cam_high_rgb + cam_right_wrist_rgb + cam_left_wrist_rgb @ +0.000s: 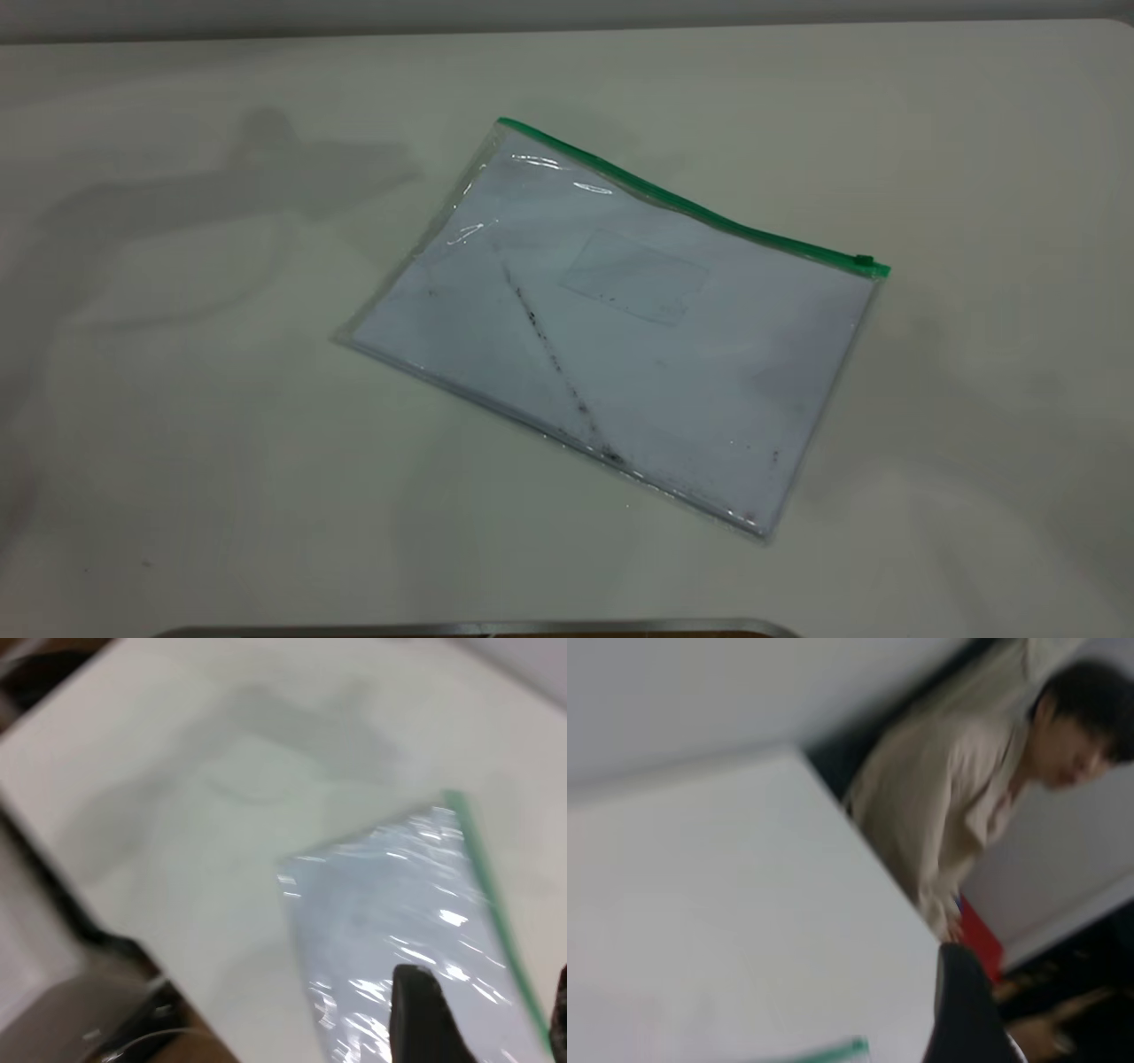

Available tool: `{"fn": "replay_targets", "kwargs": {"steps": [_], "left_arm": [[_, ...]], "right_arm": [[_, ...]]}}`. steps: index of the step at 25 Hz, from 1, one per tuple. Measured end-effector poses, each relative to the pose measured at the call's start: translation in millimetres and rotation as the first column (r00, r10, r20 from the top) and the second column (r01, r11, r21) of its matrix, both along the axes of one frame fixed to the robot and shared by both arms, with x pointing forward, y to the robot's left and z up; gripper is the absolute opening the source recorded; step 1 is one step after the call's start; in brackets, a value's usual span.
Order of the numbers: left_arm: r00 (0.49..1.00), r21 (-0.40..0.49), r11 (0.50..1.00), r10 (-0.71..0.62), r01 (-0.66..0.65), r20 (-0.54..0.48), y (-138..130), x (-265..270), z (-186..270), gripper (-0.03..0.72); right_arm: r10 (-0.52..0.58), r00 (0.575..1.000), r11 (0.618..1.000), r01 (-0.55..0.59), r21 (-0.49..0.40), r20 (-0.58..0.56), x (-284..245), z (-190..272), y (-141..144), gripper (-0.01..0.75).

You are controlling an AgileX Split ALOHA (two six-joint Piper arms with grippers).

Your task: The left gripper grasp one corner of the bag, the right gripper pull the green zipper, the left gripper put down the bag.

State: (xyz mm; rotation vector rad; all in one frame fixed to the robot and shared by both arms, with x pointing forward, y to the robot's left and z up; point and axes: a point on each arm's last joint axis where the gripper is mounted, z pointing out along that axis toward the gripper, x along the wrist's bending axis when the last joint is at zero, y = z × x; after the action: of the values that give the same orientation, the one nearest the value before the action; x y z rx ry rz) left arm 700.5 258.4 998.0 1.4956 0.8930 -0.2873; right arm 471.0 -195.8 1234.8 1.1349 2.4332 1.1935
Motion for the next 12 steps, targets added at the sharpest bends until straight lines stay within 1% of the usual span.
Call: {"fn": "replay_targets", "kwargs": {"steps": [3,5,7,9,12], "left_arm": [[0.987,0.092,0.996,-0.016,0.002,0.16,12,-26,70,0.52],[0.963,0.21,0.978,-0.068,0.012,0.26,12,-53,114,0.52],[0.941,0.341,0.94,-0.112,-0.004,0.321,12,-80,147,0.52],[0.931,0.467,0.883,-0.132,-0.046,0.341,13,-110,176,0.52],[0.948,0.58,0.803,-0.065,-0.136,0.312,17,-150,208,0.518]], "right_arm": [[-0.13,0.991,0.99,0.132,-0.042,0.042,-53,4,-25,0.379],[-0.206,0.976,0.976,0.21,-0.062,0.071,-89,-3,-42,0.376],[-0.291,0.953,0.95,0.298,-0.094,0.083,-118,-19,-57,0.376],[-0.377,0.922,0.915,0.386,-0.119,0.089,-145,-43,-72,0.378],[-0.471,0.877,0.86,0.48,-0.172,0.093,-170,-82,-89,0.412]]}}
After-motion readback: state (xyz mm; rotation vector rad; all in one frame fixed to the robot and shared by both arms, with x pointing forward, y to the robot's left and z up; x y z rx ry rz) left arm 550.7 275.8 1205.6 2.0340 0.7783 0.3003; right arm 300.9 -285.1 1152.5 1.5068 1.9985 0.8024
